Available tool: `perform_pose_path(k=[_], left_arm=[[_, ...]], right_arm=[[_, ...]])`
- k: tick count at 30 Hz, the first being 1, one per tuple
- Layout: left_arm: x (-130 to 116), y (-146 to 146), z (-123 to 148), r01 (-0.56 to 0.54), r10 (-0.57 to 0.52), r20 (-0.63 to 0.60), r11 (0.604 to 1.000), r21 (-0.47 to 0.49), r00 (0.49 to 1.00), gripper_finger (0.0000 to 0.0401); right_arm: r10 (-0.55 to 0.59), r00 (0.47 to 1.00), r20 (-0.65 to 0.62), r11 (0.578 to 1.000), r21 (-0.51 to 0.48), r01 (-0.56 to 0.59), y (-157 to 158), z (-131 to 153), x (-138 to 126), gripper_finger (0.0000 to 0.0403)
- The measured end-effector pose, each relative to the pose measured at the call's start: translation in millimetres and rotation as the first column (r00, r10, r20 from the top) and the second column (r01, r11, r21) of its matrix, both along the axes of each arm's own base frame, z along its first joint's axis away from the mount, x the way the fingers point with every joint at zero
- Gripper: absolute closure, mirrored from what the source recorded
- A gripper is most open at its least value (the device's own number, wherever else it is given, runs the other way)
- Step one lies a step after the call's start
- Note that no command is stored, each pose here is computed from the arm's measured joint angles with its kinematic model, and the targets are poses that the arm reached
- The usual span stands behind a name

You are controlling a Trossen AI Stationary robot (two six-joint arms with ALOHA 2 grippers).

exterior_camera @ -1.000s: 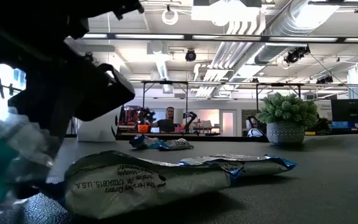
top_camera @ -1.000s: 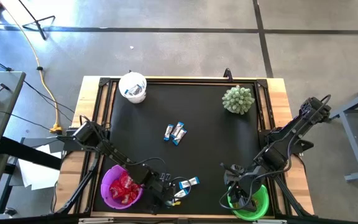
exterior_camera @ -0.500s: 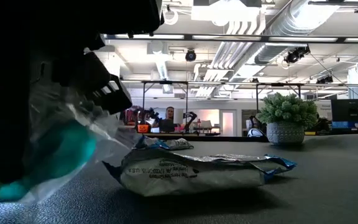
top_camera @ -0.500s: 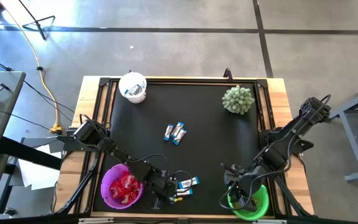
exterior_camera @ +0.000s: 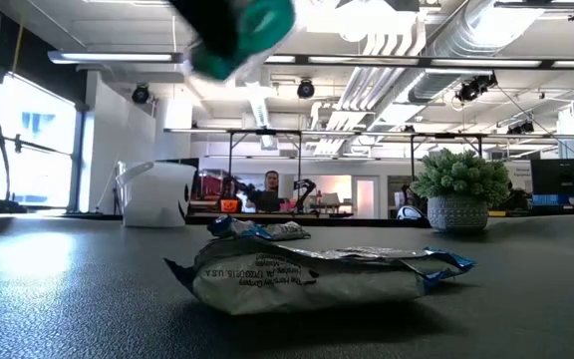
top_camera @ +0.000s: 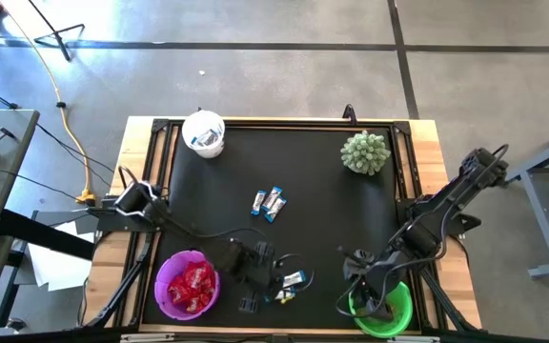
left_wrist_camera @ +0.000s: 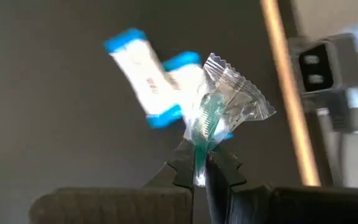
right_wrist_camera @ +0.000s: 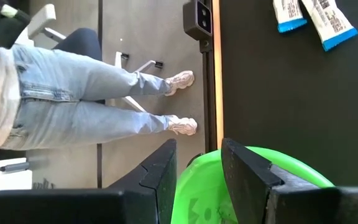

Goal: Sort candy
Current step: Put the blue gummy into the green bucket

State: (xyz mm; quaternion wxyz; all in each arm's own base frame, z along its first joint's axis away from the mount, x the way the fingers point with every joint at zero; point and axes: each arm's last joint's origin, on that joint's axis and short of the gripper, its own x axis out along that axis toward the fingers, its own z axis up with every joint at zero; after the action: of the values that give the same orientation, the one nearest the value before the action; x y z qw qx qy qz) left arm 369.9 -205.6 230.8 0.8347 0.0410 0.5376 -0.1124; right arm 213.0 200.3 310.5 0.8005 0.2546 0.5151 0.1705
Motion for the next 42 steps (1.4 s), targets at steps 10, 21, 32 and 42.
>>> perform_pose_path(k=[10, 21, 32, 42], left_arm=[[19.1, 32.2, 105.7, -0.126, 0.091, 0.239, 0.983, 0.137, 0.967, 0.04], [0.7, 35.9, 203.1, -0.448, 0.272, 0.649, 0.886, 0.119, 0.71, 0.04], [-15.4, 28.4, 231.8, -0.618, 0.34, 0.799, 0.785, 0.05, 0.496, 0.0401], [-11.7, 25.6, 236.4, -0.587, 0.363, 0.808, 0.809, -0.026, 0.464, 0.0401]], right_arm=[[-0.094, 0.986, 0.135, 0.996, 0.007, 0.094, -20.9, 22.6, -2.9, 0.0281], [-0.17, 0.574, 0.801, 0.91, -0.095, 0.403, -31.8, 79.0, 12.6, 0.0281], [-0.118, 0.327, 0.937, 0.8, -0.106, 0.591, -39.8, 106.3, 15.8, 0.0281], [-0.061, 0.261, 0.963, 0.768, -0.122, 0.628, -44.3, 114.6, 17.6, 0.0281]])
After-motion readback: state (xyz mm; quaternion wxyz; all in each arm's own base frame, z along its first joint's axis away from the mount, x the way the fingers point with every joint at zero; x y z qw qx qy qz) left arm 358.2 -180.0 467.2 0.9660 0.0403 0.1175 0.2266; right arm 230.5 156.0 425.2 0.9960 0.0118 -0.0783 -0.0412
